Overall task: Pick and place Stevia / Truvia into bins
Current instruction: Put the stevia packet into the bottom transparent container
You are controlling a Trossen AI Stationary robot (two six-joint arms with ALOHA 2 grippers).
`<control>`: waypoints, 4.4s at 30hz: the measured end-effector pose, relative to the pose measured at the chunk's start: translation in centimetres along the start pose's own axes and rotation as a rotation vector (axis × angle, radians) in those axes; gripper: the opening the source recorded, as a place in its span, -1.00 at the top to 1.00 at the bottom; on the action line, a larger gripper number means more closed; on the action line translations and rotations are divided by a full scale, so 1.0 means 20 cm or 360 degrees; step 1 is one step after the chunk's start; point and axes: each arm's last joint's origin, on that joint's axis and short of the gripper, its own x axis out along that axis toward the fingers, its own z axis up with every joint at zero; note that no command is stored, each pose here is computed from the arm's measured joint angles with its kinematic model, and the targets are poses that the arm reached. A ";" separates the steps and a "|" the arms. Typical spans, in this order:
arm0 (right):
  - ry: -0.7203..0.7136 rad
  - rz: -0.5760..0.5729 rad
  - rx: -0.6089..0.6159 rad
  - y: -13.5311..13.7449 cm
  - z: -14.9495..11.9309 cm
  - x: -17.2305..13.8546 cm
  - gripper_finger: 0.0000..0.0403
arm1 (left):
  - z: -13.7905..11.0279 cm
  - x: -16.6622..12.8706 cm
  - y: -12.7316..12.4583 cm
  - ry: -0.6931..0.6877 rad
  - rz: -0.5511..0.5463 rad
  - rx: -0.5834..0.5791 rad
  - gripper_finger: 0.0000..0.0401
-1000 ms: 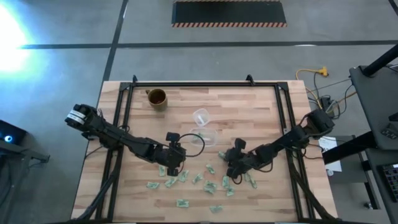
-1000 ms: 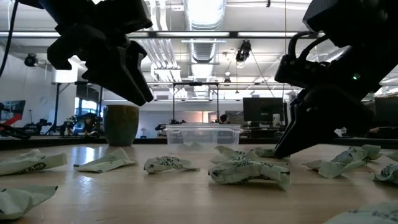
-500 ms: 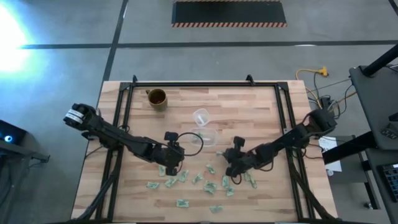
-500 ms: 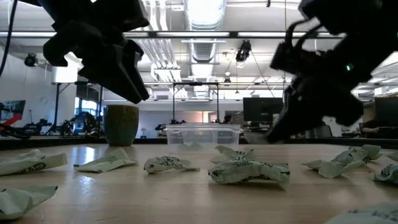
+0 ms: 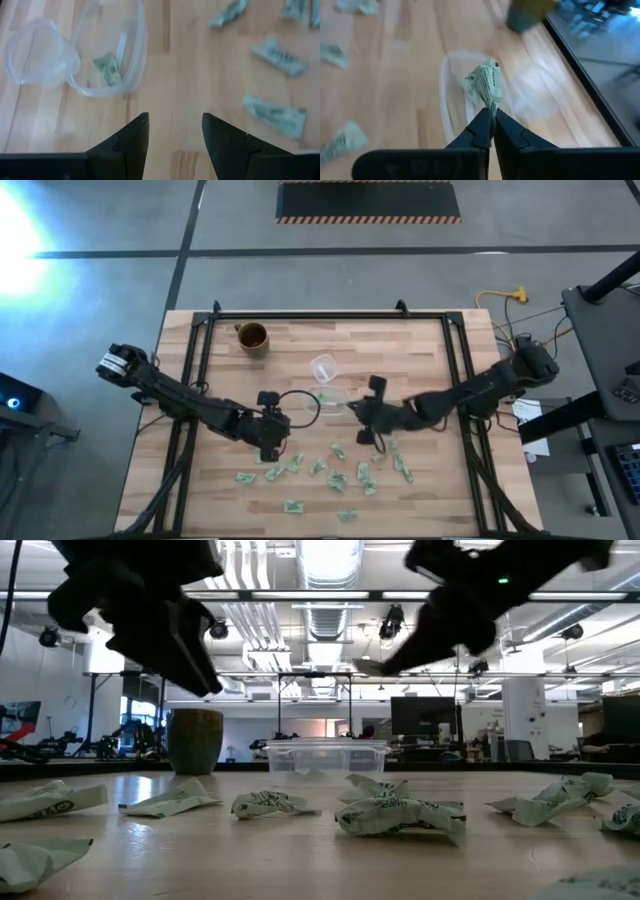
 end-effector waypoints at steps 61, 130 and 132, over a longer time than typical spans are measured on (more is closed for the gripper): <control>0.0077 0.0675 -0.0438 0.09 0.06 -0.08 0.32 | -0.27 -0.09 -0.13 0.0544 -0.0324 -0.0444 0.17; 0.0119 0.0563 -0.0212 0.17 0.03 -0.15 0.66 | -0.21 -0.07 -0.12 -0.0070 0.0166 0.0193 1.00; 0.0113 0.0527 -0.0224 0.17 0.03 -0.15 0.65 | -0.17 -0.09 -0.10 -0.0190 0.0254 0.0213 1.00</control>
